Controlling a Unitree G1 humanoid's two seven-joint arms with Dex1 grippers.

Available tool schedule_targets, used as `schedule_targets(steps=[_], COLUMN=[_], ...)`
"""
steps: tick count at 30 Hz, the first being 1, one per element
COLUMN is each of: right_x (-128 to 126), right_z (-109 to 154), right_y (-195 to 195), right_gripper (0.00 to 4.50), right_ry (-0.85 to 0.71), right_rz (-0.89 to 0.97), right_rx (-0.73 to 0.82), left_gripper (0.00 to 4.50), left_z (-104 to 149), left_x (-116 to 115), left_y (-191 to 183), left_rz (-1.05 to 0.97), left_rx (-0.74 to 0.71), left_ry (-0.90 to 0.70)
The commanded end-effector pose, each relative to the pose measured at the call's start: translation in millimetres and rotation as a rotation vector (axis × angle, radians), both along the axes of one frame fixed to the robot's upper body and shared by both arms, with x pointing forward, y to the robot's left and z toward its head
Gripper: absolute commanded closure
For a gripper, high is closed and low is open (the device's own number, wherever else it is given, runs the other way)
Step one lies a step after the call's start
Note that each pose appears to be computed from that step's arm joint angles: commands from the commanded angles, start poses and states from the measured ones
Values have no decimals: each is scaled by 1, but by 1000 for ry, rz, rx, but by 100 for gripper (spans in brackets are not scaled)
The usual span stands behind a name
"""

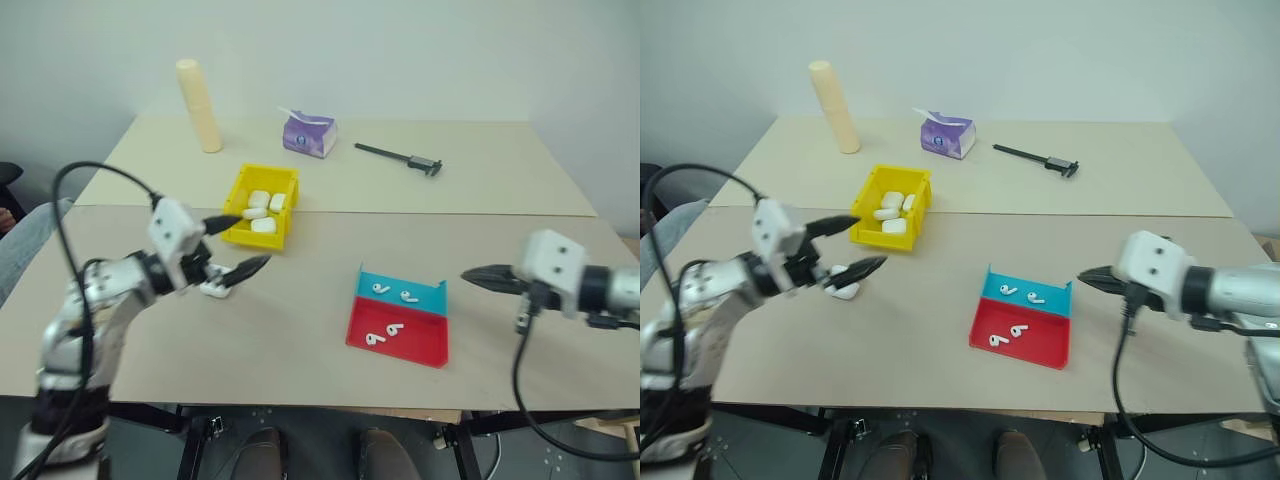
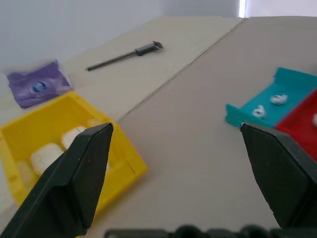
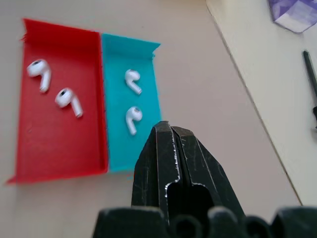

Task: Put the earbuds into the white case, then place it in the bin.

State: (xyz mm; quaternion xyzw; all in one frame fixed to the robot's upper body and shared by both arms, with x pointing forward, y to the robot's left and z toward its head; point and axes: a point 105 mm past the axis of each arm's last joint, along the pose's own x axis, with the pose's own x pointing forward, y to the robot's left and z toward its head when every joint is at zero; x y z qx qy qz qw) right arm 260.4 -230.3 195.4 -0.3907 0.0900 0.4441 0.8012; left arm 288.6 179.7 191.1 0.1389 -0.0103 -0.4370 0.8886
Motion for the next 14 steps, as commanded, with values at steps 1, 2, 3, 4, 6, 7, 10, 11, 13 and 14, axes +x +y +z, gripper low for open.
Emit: schedule_targets(steps=[1,2,3,4,6,7,10,11,13,14], right_x=[-20,-22,-24,-26,-28,-30,-30,-28,-26,-26], right_z=[20,20,20,19,18,17,18,18,18,18], right_y=[-11,-14,-16,-17,-16,-16,-12,-12,-10,-10], right_gripper=[450,450,450,450,450,450,450,450,450,450], right_ry=[-49,-51,-48,-44,-32,-28,-53,-60,-61,-62], right_rz=[113,123,127,137,158,170,198,196,197,203], right_rx=[-49,-62,-70,-78,-84,-83,-83,-85,-83,-85], left_gripper=[3,3,3,3,3,3,3,3,3,3], left_z=[4,-2,-5,-6,-6,-5,-2,-1,1,1], left_x=[-36,-43,-47,-51,-56,-59,-64,-65,-64,-64], left_y=[11,18,22,26,31,32,34,34,33,33], left_rz=[-129,-128,-124,-126,-130,-139,-141,-136,-116,-111], left_rx=[62,89,110,128,153,154,157,158,145,140], left_ry=[69,111,126,131,134,139,162,164,153,147])
